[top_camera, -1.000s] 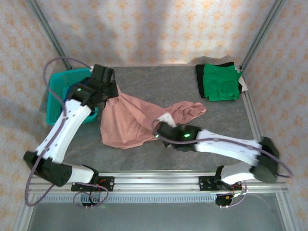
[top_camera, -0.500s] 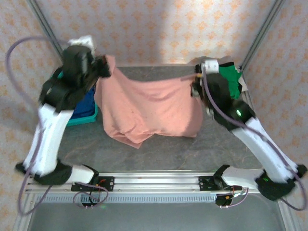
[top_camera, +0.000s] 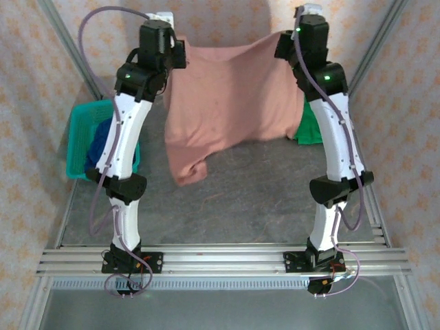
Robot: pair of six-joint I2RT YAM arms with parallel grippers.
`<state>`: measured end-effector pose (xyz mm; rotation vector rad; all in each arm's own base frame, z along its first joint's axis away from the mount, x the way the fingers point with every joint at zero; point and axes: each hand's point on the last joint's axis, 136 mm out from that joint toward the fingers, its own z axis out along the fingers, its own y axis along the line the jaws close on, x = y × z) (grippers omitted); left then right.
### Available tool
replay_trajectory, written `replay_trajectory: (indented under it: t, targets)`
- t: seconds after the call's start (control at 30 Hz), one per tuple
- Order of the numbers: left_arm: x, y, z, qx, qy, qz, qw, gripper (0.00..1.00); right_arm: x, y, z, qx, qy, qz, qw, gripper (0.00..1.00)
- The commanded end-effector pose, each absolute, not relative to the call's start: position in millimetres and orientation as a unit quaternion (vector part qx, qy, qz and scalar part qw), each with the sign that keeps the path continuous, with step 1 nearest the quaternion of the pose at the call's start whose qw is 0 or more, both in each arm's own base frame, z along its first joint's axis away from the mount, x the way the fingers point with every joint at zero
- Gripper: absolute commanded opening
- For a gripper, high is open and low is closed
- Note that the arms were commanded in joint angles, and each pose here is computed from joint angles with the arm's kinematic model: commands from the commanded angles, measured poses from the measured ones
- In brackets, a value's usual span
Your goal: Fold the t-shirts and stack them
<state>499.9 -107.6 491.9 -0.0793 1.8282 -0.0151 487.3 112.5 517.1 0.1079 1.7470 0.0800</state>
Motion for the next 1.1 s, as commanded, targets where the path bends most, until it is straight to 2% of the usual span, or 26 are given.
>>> replay_trajectory:
  t: [0.0, 0.1, 0.23, 0.4, 0.47, 0.57, 0.6, 0.63, 0.67, 0.73, 0.77, 0.83, 0.9, 1.07]
  targets:
    - [420, -80, 625, -0.047, 0.670, -0.036, 0.740, 0.00, 457, 101, 540, 0.047, 0.761, 0.046, 0.646, 0.00]
    - [399, -85, 610, -0.029, 0.700, -0.059, 0.711, 0.00, 444, 102, 509, 0.032, 0.795, 0.045, 0.604, 0.00]
    - [381, -107, 530, -0.006, 0.760, -0.073, 0.645, 0.00, 424, 116, 420, -0.002, 0.844, 0.077, 0.530, 0.00]
    - [327, -107, 349, -0.089, 0.836, -0.125, 0.527, 0.00, 363, 116, 280, 0.012, 0.892, 0.126, 0.435, 0.00]
    - [297, -94, 300, -0.157, 0.848, -0.143, 0.485, 0.00, 335, 116, 222, 0.022, 0.914, 0.139, 0.380, 0.00]
    - [257, -93, 244, -0.186, 0.872, -0.160, 0.424, 0.00, 292, 107, 169, 0.046, 0.937, 0.143, 0.315, 0.00]
    - [246, -95, 228, -0.184, 0.881, -0.162, 0.405, 0.14, 279, 101, 154, 0.051, 0.946, 0.129, 0.294, 0.00]
    - [238, -96, 216, -0.185, 0.888, -0.162, 0.389, 0.29, 270, 92, 144, 0.062, 0.951, 0.112, 0.281, 0.00]
    - [231, -94, 203, -0.189, 0.894, -0.156, 0.376, 0.38, 261, 82, 137, 0.077, 0.955, 0.089, 0.272, 0.00]
    - [224, -88, 188, -0.196, 0.899, -0.144, 0.365, 0.48, 251, 73, 133, 0.097, 0.958, 0.074, 0.259, 0.00]
    - [224, -84, 186, -0.197, 0.899, -0.135, 0.368, 0.52, 249, 71, 134, 0.105, 0.959, 0.069, 0.255, 0.03]
    - [228, -78, 189, -0.196, 0.898, -0.112, 0.378, 0.59, 248, 71, 142, 0.117, 0.958, 0.073, 0.251, 0.08]
    - [239, -80, 193, -0.186, 0.898, -0.095, 0.386, 0.61, 253, 78, 155, 0.117, 0.955, 0.091, 0.256, 0.24]
    - [286, -98, 194, -0.137, 0.921, -0.016, 0.364, 0.64, 280, 94, 193, 0.103, 0.937, 0.134, 0.307, 0.47]
